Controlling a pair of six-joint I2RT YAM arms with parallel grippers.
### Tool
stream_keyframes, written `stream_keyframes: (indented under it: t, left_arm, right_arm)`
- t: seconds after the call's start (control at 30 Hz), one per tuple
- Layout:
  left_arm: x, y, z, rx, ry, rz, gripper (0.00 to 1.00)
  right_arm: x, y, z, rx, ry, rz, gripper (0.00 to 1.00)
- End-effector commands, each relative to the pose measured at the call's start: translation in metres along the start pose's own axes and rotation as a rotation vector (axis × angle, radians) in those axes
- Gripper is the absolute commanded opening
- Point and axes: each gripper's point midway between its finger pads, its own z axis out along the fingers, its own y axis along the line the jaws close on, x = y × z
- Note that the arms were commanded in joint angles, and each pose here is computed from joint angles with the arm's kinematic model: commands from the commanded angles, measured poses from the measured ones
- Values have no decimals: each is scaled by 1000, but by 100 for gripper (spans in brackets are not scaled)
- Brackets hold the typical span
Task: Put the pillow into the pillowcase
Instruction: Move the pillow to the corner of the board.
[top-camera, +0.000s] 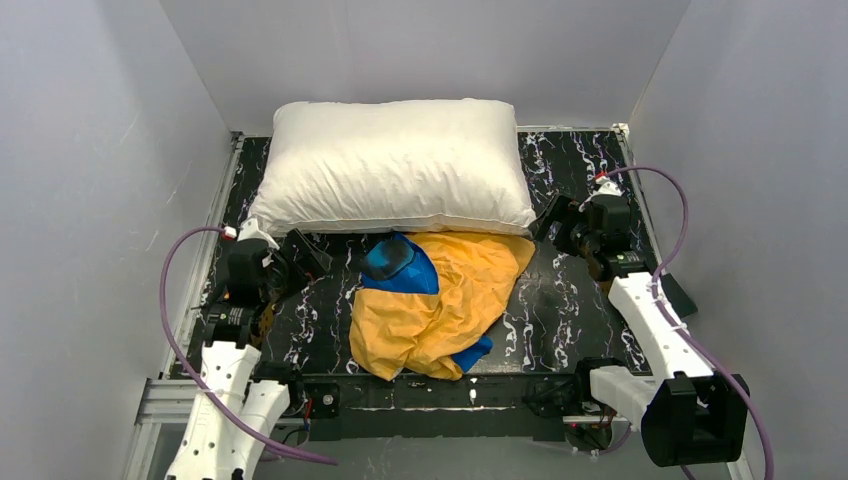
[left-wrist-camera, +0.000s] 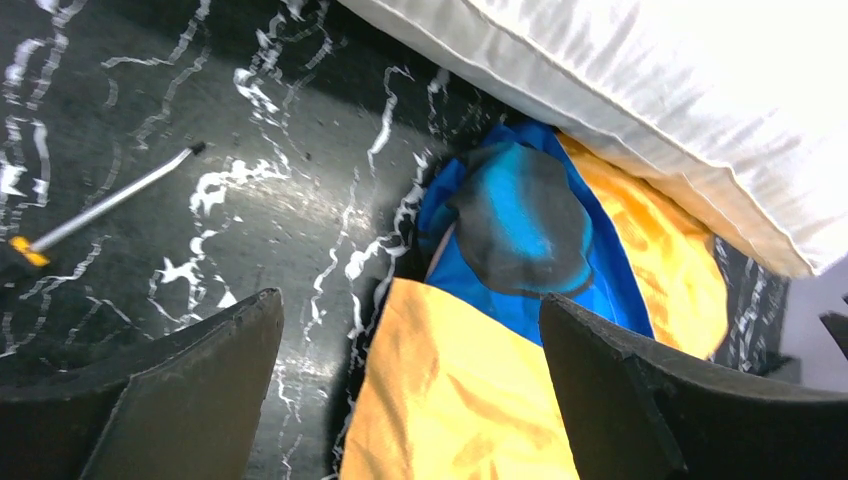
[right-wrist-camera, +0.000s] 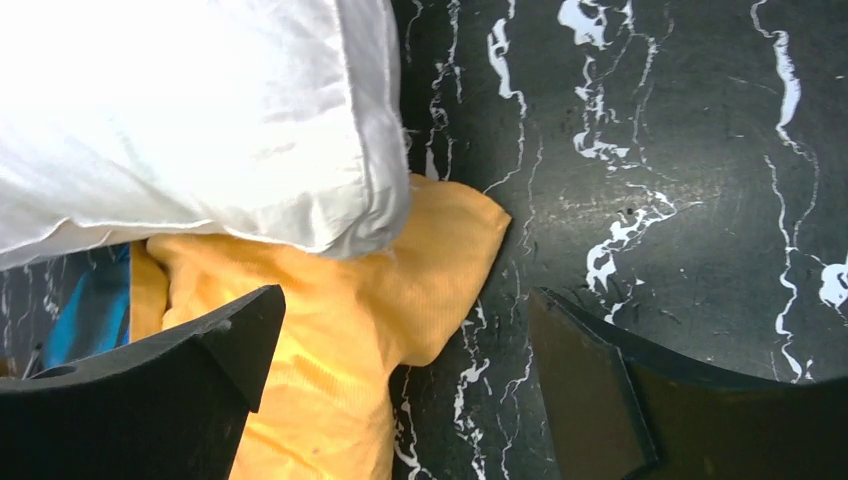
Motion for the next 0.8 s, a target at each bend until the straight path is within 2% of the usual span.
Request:
stream_keyframes:
  t: [0.0,0.07,0.2,0.33,0.5,0.6,0.67,0.77]
  left_arm:
    - [18,-24,-1,149,99,-3,98]
    - [27,-41,-1,266,131,-8,98]
    - [38,-91,-15,602,195,2,98]
    - [48,-113,-16,646,263,26,98]
    - [88,-153,-10,615,441,147,98]
    - [119,-165,1,517,518,259,98]
    - [139,-167,10,418,556,347,98]
    - [161,-157,29,217,548,510,98]
  right_arm:
    - [-5,20,-13,-81,48,-50,100]
    - [-2,22,-15,-95,65,-55,100]
    - [0,26,-18,-113,87,-58,100]
    - [0,32,-20,-146,101,-81,100]
    - [1,40,-21,-189,115,-87,100]
    - [2,39,-21,-184,133,-93,100]
    - [1,38,-22,-175,142,-97,100]
    - [-1,40,-23,-173,147,-105,100]
